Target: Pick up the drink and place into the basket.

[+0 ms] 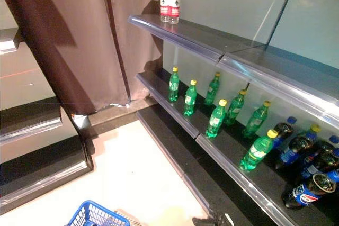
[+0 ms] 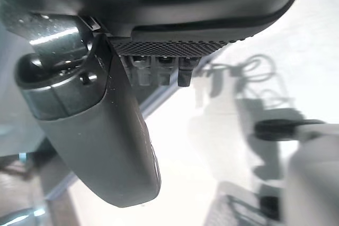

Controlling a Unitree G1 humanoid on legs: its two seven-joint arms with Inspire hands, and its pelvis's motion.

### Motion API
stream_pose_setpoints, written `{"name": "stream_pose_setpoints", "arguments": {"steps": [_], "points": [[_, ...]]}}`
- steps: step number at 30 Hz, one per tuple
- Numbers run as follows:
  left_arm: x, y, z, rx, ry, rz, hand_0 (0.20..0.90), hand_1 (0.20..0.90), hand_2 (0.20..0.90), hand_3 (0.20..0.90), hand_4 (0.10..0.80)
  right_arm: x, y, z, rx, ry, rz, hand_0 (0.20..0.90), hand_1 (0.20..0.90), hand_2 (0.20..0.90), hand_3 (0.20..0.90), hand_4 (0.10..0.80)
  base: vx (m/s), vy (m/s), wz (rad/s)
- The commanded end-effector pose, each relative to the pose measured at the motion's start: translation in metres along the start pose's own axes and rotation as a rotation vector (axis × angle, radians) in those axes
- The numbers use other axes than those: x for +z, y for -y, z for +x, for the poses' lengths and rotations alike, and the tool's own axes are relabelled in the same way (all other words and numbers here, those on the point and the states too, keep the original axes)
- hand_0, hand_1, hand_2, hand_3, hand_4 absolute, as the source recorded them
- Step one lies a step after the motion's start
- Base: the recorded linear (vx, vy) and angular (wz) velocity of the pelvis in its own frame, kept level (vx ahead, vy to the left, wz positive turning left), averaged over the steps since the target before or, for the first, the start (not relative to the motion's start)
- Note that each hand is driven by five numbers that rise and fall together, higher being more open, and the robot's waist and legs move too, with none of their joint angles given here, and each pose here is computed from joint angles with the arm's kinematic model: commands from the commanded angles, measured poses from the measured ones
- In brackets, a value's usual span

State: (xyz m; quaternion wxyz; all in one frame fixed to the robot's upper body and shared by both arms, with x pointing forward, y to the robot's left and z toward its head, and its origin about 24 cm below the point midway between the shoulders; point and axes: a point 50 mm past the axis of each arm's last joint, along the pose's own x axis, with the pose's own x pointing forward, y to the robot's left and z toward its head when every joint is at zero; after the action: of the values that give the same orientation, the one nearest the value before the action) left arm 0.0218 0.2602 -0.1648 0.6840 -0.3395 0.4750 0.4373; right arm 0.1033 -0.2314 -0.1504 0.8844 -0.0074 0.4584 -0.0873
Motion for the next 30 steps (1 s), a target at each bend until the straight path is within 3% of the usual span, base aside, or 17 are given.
{"name": "stream_pose_setpoints", "arguments": {"steps": [1,12,24,30], "points": [[0.006,0.055,0.002,-0.191,0.019,0.022,0.300,0.300,0.300,0.200,0.100,0.065,0.011,0.009,-0.055,0.266,0.053,0.900,0.900,0.900,0.900,0.800,-0.021,0.135,-0.04],[0.031,0.052,0.002,-0.164,0.064,0.040,0.300,0.300,0.300,0.200,0.100,0.125,-0.009,-0.005,0.074,0.575,0.029,0.900,0.900,0.900,0.900,0.800,0.079,-0.027,-0.20],[0.025,0.038,0.000,-0.112,0.067,-0.040,0.300,0.300,0.300,0.200,0.100,0.164,-0.046,-0.033,0.268,0.756,-0.109,0.900,0.900,0.900,0.900,0.800,0.251,-0.340,0.02],[0.018,0.044,-0.002,-0.167,0.078,-0.064,0.300,0.300,0.300,0.200,0.100,0.171,-0.050,-0.043,0.348,0.795,-0.180,0.900,0.900,0.900,0.900,0.800,0.181,-0.373,-0.03]]}}
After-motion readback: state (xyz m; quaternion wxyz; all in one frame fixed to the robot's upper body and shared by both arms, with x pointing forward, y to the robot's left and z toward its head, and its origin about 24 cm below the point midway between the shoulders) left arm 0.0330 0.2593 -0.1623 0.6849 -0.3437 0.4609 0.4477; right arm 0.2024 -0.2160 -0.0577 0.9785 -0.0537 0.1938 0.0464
